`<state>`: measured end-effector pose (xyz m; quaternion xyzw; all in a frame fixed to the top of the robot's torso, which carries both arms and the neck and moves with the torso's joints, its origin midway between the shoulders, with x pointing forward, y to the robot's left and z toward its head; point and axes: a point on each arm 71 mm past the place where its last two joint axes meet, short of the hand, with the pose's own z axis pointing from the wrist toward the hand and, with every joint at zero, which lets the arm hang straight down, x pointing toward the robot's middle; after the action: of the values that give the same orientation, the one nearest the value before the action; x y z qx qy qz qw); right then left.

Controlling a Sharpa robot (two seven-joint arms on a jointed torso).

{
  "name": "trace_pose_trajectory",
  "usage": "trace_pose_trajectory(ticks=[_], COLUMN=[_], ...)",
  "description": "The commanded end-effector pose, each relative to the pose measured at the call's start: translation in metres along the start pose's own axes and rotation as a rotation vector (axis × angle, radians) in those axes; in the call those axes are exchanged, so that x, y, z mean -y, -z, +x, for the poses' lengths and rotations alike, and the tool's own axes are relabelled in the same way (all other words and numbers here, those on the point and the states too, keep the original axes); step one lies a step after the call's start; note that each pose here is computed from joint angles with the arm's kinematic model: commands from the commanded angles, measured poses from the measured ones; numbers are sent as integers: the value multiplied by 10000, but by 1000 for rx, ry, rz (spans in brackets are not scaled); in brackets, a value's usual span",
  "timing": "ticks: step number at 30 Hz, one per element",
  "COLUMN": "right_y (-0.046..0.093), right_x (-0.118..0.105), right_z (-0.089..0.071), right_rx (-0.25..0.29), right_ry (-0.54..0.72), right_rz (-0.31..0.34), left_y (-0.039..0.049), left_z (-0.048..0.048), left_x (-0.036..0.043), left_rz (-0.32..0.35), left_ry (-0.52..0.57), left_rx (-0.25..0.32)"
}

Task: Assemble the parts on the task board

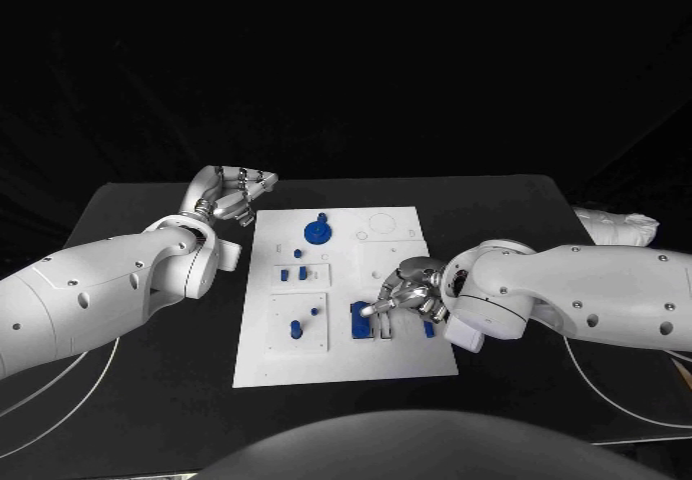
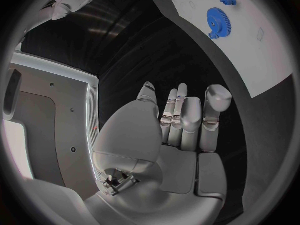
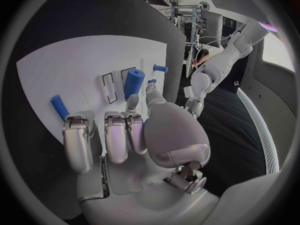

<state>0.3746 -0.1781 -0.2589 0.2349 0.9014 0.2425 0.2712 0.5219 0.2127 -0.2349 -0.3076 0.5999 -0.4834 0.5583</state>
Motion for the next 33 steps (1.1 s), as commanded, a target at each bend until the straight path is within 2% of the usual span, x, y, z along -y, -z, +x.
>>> trace_pose_trajectory(ticks=[1, 13, 33], right_y=[12, 26, -71], right_x=[-36, -25, -29], right_z=[25, 111, 145], right_rx=[-17, -76, -80], right_ry=[-4, 50, 93], right_rz=[-40, 16, 55], left_y=[-6, -8, -10], left_z=[25, 25, 27], left_x=[19, 19, 17], left_rz=[10, 10, 10], left_ry=[6, 6, 7], left_rx=[-17, -18, -20])
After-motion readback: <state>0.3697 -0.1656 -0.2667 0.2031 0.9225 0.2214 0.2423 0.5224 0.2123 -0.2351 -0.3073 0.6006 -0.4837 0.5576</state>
